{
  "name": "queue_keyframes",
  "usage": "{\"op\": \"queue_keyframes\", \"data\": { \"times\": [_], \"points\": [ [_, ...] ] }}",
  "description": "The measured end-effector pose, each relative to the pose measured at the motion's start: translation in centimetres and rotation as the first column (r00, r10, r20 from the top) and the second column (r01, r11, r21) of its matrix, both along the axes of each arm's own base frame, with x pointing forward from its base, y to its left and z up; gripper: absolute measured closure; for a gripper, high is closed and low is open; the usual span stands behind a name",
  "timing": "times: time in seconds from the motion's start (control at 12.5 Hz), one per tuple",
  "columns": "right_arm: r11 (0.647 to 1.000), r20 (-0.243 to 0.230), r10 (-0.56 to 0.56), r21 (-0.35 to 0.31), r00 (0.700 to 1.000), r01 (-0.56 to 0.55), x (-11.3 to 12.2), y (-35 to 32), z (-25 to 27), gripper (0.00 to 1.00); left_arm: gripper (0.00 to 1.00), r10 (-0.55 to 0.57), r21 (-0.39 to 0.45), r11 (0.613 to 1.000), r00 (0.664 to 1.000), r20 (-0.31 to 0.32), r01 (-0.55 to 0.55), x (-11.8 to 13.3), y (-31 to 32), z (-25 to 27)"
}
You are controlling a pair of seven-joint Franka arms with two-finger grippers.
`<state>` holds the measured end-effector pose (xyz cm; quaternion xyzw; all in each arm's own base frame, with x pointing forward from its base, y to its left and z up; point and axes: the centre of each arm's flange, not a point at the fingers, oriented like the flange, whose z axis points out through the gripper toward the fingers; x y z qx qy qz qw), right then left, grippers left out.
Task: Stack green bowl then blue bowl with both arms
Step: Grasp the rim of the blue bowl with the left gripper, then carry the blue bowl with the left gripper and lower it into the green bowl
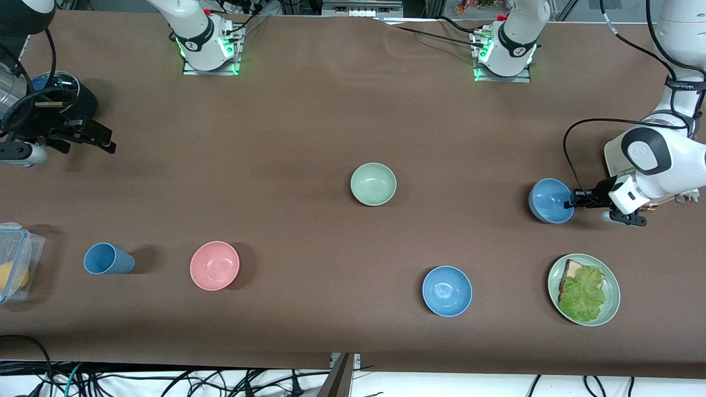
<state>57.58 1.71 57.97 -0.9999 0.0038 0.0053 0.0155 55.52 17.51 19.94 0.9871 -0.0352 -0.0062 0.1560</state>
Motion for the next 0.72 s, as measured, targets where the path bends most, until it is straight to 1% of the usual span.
{"op": "queue_keyframes", "data": {
  "times": [0.16, 0.32, 0.4, 0.56, 0.72],
  "points": [
    [1.000, -0.015, -0.001, -0.002, 1.000, 0.001, 0.4, 0.0, -0.9, 0.00, 0.95, -0.017, -0.014, 1.000, 1.000, 0.001, 0.017, 0.9, -0.5, 1.2],
    [1.000, -0.018, -0.001, -0.002, 1.000, 0.001, 0.4, -0.1, -1.1, 0.00, 0.95, -0.030, -0.044, 0.999, 0.999, -0.017, 0.029, 3.1, -3.0, 4.2],
    [1.000, -0.018, -0.001, -0.002, 1.000, 0.001, 0.4, -0.1, -1.0, 0.00, 0.95, -0.033, -0.049, 0.998, 0.999, -0.019, 0.032, 4.5, -5.4, 5.8],
    [1.000, -0.018, -0.002, -0.002, 1.000, 0.002, 0.4, -0.1, -1.0, 0.00, 0.95, -0.061, -0.042, 0.997, 0.998, -0.009, 0.061, 6.9, -12.5, 8.4],
    [1.000, -0.018, -0.002, -0.002, 1.000, 0.002, 0.4, -0.1, -1.0, 0.00, 0.95, -0.105, -0.037, 0.994, 0.994, -0.010, 0.104, 7.9, -20.6, 9.7]
  ]
}}
